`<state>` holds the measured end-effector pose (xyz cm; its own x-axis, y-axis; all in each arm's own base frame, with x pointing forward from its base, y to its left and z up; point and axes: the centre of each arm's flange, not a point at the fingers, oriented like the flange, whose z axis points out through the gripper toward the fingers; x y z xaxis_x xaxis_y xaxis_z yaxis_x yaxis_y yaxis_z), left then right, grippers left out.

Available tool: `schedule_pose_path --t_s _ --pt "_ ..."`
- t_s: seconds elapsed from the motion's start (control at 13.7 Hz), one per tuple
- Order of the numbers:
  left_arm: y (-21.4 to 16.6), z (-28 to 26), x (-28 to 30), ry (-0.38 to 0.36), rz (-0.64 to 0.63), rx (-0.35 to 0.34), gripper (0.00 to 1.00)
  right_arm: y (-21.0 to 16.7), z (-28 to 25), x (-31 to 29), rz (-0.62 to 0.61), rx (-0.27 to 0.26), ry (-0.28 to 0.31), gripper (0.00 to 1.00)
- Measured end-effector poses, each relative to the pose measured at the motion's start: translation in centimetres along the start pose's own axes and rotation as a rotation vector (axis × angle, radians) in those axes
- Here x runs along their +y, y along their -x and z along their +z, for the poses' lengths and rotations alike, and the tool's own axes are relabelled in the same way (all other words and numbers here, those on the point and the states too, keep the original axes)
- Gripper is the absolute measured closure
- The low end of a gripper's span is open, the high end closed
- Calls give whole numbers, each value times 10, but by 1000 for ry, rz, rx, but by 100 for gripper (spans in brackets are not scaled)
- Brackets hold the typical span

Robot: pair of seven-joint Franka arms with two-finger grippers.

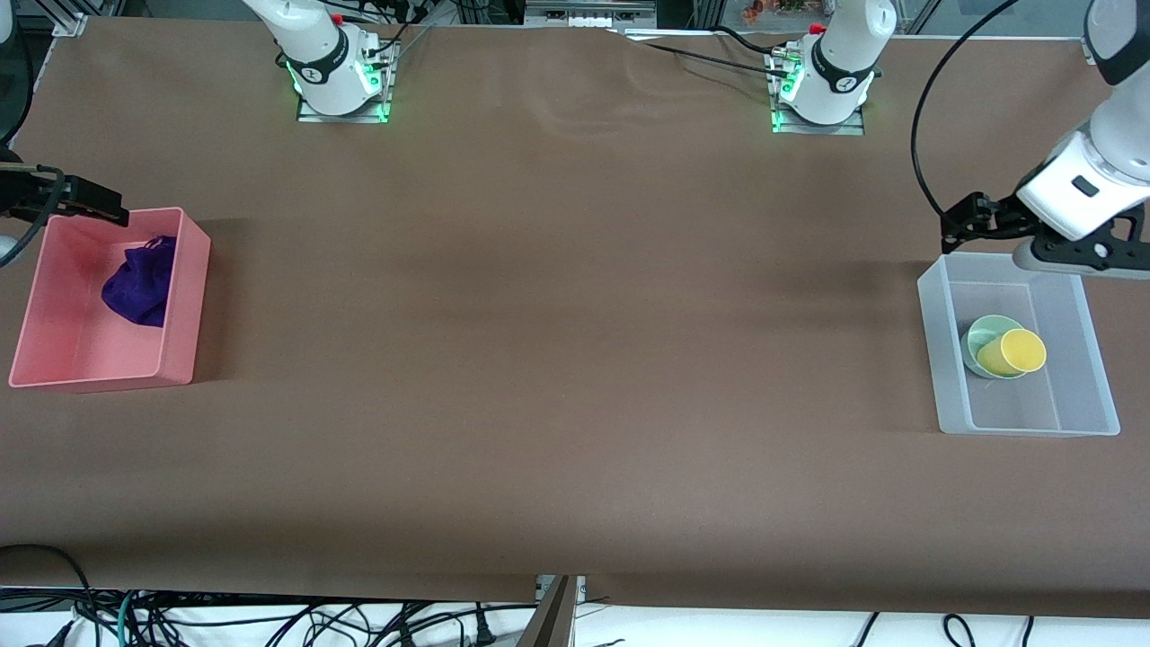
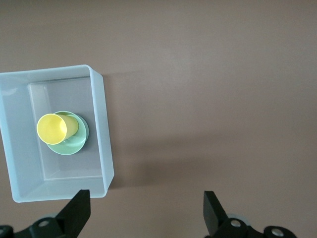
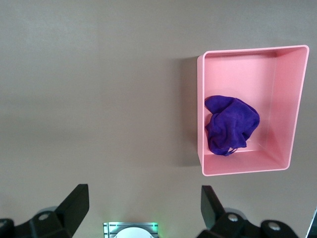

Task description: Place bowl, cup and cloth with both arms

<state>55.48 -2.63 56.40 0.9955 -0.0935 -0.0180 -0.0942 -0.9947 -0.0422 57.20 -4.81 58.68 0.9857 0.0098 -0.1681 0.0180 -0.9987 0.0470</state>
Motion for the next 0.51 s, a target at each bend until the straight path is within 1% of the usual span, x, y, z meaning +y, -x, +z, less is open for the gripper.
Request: schedule_pose_path --t_s 0.22,0.36,0.51 --pt "1 2 0 5 -8 2 0 0 0 1 0 0 0 0" --pt "1 2 2 24 -12 3 0 0 0 1 0 0 0 0" --pt "2 3 2 28 -14 -8 0 0 0 1 0 0 0 0"
